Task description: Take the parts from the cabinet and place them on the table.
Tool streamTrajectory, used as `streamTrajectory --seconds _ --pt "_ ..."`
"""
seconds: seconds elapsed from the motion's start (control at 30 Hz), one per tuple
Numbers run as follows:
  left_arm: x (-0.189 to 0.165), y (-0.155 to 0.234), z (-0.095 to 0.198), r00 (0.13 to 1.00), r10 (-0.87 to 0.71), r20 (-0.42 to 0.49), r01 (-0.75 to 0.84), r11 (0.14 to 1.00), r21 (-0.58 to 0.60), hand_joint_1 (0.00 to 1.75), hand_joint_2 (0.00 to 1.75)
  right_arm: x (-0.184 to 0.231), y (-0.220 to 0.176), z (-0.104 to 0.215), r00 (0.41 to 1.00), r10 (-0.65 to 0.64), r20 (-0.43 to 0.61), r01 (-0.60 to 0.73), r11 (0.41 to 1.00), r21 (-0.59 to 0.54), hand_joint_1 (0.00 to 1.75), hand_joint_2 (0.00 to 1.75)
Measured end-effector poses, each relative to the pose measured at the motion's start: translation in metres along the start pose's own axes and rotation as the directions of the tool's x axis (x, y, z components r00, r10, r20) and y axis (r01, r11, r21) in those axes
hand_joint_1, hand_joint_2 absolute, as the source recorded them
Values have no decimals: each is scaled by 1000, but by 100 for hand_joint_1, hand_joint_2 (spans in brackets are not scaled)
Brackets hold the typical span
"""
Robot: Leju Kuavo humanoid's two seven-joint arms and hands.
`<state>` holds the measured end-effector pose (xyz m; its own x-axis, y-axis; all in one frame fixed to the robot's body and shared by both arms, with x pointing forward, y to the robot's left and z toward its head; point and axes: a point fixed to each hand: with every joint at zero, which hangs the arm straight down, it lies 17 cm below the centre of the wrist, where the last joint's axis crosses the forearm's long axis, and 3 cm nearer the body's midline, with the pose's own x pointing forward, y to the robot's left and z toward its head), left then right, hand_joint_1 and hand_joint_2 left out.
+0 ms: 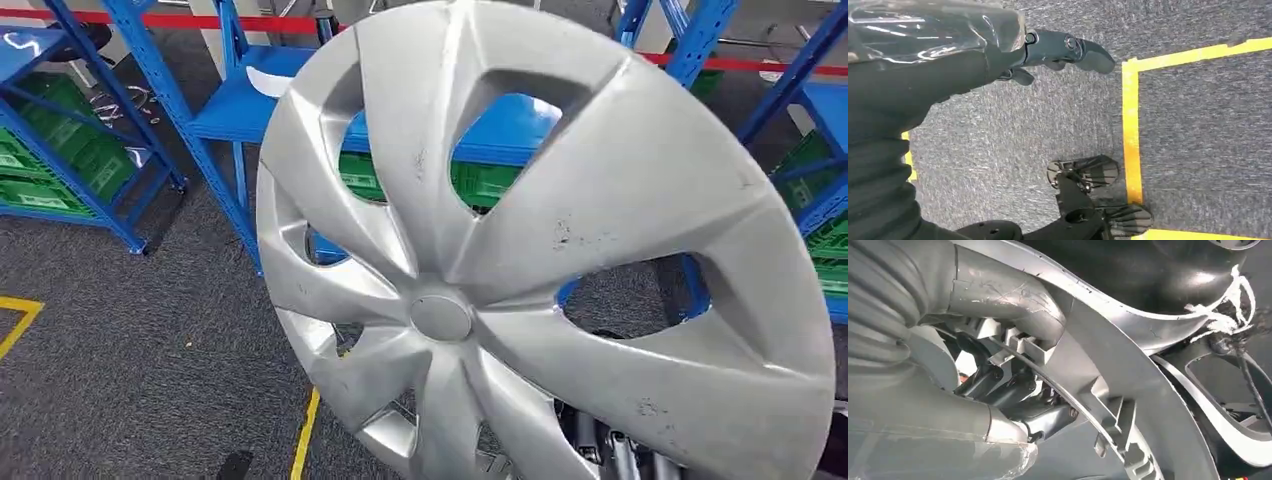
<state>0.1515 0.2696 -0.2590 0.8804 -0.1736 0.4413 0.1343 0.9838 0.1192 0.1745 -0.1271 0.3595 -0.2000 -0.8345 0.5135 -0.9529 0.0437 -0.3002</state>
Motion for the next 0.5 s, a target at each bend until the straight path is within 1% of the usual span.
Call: streamTrajectory --seconds 0.5 --pt "-4 -4 1 1000 5 -5 -6 1000 -6 0 175 -1 -3 2 1000 -1 0 1 1000 -6 175 175"
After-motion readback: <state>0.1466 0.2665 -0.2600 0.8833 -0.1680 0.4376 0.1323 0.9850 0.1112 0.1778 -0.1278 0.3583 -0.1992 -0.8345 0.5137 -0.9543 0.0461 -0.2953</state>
